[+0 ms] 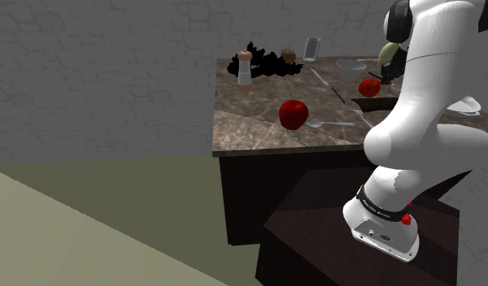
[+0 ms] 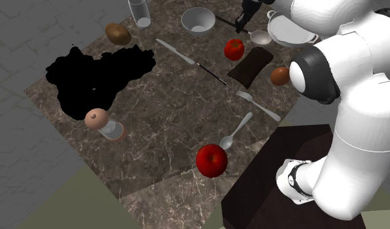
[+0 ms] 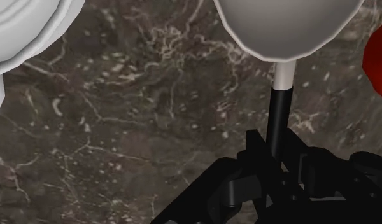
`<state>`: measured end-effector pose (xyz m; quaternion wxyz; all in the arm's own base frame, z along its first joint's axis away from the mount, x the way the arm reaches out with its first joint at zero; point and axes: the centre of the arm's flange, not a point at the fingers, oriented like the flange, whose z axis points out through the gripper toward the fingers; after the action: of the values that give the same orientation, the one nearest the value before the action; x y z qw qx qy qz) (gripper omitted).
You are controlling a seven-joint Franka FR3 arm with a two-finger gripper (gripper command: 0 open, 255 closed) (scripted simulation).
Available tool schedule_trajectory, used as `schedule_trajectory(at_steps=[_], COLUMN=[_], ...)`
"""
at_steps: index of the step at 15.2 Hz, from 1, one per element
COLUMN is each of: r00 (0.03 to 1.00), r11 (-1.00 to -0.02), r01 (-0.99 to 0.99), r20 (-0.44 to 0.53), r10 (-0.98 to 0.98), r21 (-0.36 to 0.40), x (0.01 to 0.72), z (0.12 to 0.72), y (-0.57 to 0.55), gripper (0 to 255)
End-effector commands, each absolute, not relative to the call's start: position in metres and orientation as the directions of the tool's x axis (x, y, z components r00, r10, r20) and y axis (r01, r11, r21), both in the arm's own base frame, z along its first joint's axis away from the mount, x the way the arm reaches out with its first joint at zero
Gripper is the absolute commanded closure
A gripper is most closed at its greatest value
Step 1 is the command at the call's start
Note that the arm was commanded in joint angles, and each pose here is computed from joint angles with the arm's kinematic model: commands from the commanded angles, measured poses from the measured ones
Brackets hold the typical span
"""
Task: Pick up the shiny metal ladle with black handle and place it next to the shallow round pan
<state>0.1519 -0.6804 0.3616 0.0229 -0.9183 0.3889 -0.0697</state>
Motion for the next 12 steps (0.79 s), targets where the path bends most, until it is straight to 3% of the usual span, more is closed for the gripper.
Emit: schedule_trajectory(at_steps=[1, 10, 11, 12], r00=[0.688, 0.688, 0.688, 0.688], r11=[-0.696, -0.696, -0.696, -0.696], r01=[-0.711, -0.711, -0.711, -0.711], r20=[0.110, 0.110, 0.110, 0.110], r10=[-0.718, -0.718, -0.718, -0.718], r21=[-0.096, -0.096, -0.096, -0.096], x=[0.1511, 0.1511, 0.1511, 0.1512], z=[0.3506, 0.3452, 0.3452, 0.3452], y=[-0.6820, -0.6820, -0.6819, -0.6819], gripper=[255, 255, 0, 0])
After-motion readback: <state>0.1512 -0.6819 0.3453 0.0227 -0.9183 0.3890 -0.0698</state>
